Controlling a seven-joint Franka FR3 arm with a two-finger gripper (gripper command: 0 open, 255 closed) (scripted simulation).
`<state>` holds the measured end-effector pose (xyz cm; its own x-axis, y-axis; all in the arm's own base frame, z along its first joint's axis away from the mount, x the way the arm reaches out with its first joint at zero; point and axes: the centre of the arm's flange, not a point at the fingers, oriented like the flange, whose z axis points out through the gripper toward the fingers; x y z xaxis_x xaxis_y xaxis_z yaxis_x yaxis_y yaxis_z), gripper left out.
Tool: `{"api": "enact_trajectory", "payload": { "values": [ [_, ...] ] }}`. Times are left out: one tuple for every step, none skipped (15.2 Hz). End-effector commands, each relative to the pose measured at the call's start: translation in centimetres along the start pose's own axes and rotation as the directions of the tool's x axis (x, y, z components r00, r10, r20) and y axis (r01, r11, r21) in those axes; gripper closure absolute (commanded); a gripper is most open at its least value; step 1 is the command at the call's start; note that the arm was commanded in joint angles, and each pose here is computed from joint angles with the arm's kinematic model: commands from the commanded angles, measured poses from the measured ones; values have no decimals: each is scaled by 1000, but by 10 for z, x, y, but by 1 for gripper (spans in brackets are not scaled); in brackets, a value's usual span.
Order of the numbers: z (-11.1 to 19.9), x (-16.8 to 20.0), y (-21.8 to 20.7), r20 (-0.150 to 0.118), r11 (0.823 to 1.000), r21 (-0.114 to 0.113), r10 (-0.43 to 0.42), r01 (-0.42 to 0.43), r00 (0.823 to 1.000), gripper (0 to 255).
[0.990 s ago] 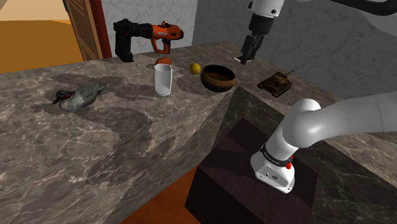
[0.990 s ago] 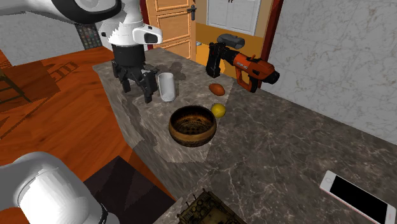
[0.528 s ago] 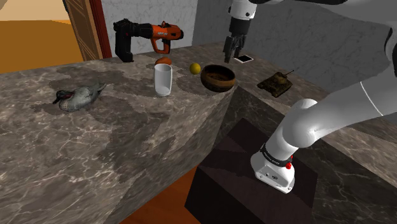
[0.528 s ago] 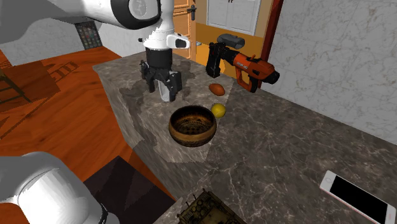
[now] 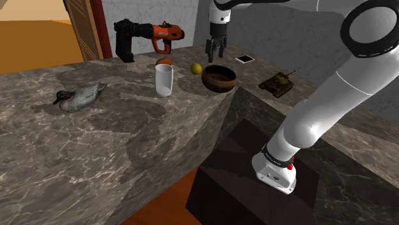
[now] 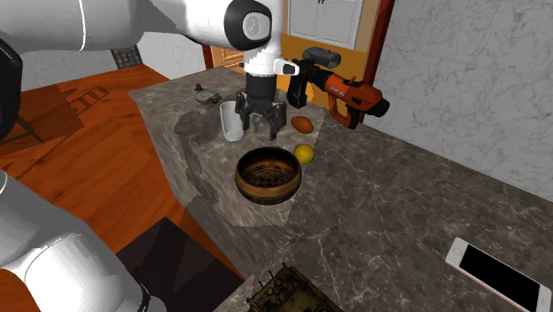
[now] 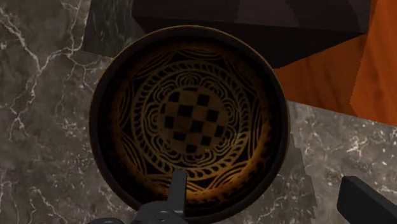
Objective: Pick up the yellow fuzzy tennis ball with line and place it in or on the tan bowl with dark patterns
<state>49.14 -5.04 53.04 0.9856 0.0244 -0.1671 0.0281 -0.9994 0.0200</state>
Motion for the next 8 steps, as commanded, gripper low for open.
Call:
{"api": "enact_trajectory", "payload": {
  "values": [
    [8,25,8,19,1000,-11,4,-3,1000,0],
    [12,38,11,28,1000,-16,6,-5,1000,0],
    [16,52,14,37,1000,-21,8,-7,999,0],
    [20,65,17,46,1000,-26,10,-9,999,0],
    [25,78,21,55,999,-31,12,-10,998,0],
    [29,91,24,64,999,-36,14,-12,998,0],
    [34,105,27,73,999,-41,17,-14,997,0],
    [38,118,31,82,999,-46,19,-15,996,0]
  ]
}}
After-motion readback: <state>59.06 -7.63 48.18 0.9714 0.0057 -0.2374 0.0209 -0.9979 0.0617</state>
